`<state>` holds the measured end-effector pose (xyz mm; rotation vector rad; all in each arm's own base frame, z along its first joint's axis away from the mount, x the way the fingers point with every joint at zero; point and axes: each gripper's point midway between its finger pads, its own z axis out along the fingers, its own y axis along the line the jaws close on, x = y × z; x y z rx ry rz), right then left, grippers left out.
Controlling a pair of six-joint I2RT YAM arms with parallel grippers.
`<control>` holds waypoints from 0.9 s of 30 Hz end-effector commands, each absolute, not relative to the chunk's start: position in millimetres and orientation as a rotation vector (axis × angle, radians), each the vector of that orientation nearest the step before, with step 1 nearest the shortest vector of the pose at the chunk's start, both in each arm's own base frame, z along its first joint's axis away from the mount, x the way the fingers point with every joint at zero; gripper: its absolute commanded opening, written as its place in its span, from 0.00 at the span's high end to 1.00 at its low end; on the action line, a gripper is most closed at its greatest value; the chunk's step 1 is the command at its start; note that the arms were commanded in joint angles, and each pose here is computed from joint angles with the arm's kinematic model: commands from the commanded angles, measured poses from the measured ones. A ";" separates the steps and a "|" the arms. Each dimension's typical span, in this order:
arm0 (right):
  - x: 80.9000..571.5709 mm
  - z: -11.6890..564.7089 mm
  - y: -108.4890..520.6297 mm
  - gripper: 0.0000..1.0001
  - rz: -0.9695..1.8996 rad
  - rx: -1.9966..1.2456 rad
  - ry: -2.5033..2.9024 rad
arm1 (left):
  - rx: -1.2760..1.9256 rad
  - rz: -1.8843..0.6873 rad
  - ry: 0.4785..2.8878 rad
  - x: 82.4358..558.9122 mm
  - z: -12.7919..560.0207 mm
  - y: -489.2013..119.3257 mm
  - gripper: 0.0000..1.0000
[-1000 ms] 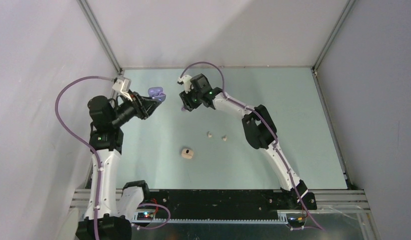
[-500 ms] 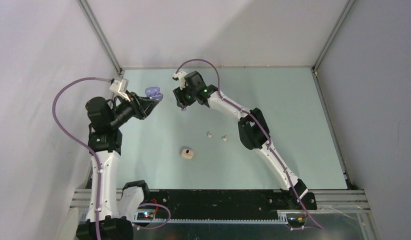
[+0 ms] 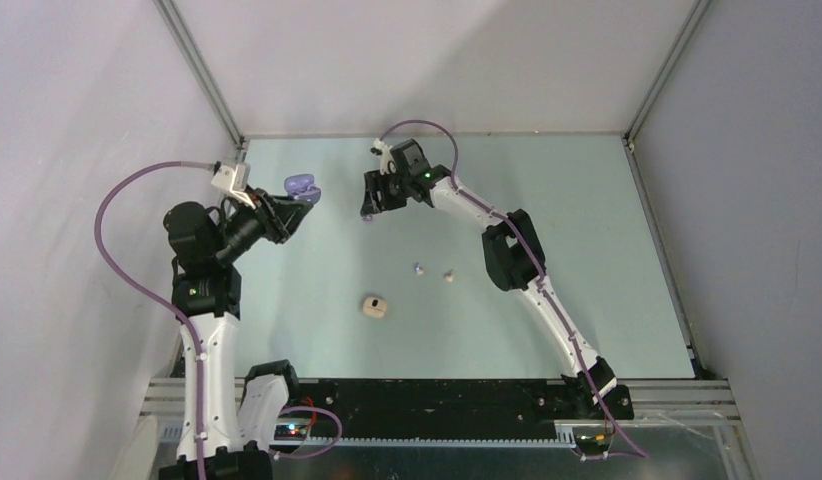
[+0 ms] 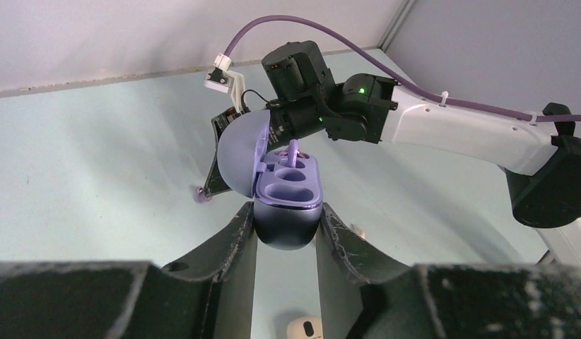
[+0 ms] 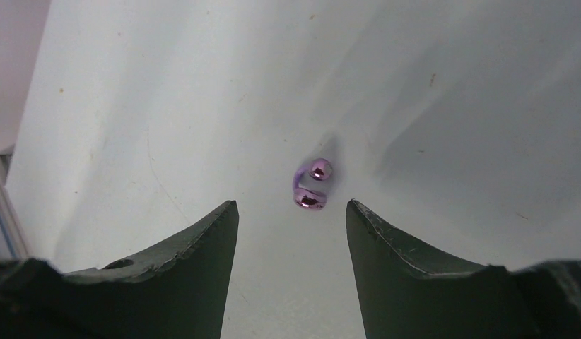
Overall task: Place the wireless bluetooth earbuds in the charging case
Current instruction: Move the left earbud to the center of the board.
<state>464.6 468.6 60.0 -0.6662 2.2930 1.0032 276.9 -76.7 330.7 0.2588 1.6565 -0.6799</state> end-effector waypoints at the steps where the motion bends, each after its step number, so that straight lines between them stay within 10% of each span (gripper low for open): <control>1: 451.0 69.3 490.8 0.38 1.136 -0.668 2.262 | 0.274 -0.645 1.647 274.3 334.0 -72.7 1.00; 27: 471.8 132.5 494.8 0.49 0.932 -0.804 2.018 | 0.271 -0.610 1.666 269.2 334.0 -67.2 1.00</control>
